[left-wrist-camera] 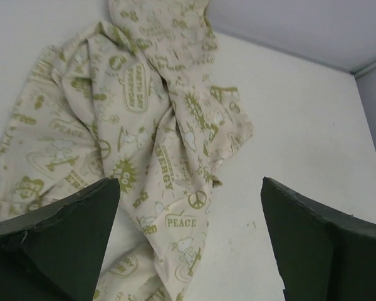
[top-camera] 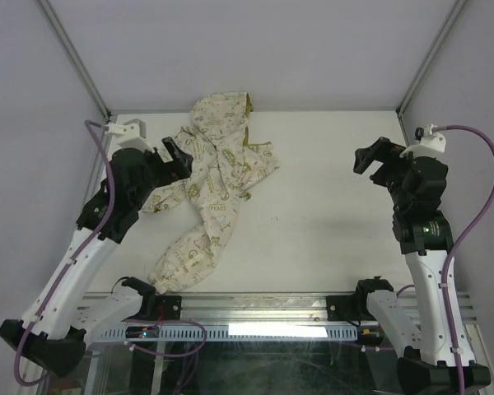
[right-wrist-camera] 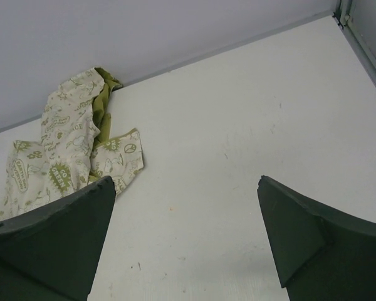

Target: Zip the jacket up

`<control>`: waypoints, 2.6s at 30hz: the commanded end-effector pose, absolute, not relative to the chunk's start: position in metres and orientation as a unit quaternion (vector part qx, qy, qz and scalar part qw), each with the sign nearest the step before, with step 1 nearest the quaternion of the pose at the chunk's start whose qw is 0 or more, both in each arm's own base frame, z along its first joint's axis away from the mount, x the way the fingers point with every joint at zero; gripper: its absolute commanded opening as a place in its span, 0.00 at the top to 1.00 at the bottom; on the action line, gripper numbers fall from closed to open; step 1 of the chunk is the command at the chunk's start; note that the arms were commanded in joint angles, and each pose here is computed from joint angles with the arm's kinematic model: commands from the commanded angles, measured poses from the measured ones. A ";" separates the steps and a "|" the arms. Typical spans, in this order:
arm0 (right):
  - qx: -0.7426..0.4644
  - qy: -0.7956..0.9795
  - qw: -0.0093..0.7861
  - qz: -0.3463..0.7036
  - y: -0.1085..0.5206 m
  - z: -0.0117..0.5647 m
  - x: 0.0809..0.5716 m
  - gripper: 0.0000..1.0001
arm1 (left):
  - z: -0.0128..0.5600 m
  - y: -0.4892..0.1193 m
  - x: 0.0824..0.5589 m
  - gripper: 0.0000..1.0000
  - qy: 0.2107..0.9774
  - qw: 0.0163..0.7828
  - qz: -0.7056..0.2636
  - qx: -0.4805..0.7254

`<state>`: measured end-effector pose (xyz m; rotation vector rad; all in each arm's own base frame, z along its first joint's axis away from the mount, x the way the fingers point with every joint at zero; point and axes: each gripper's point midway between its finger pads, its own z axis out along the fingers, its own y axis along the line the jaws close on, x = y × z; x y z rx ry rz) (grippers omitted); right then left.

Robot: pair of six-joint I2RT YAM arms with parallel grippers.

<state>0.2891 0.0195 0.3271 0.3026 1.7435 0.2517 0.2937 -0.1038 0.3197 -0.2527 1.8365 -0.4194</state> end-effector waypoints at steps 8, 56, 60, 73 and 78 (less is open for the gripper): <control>0.107 0.765 0.626 0.107 0.023 0.299 0.304 0.01 | 0.199 -0.203 0.323 0.01 0.898 0.390 -0.199 -0.037; -0.070 0.771 0.597 0.212 0.096 0.302 0.338 0.21 | 0.382 -0.126 0.340 0.95 0.825 0.538 -0.168 0.039; -0.099 0.795 0.551 0.233 0.124 0.271 0.338 0.22 | 0.304 -0.061 0.338 0.80 0.862 0.501 -0.050 -0.061; -0.188 0.862 0.361 0.303 0.233 0.158 0.317 0.24 | 0.246 -0.084 0.312 0.13 0.898 0.401 -0.122 -0.136; -0.235 0.859 0.302 0.339 0.283 0.130 0.314 0.18 | 0.216 -0.153 0.282 0.01 0.918 0.323 -0.198 -0.121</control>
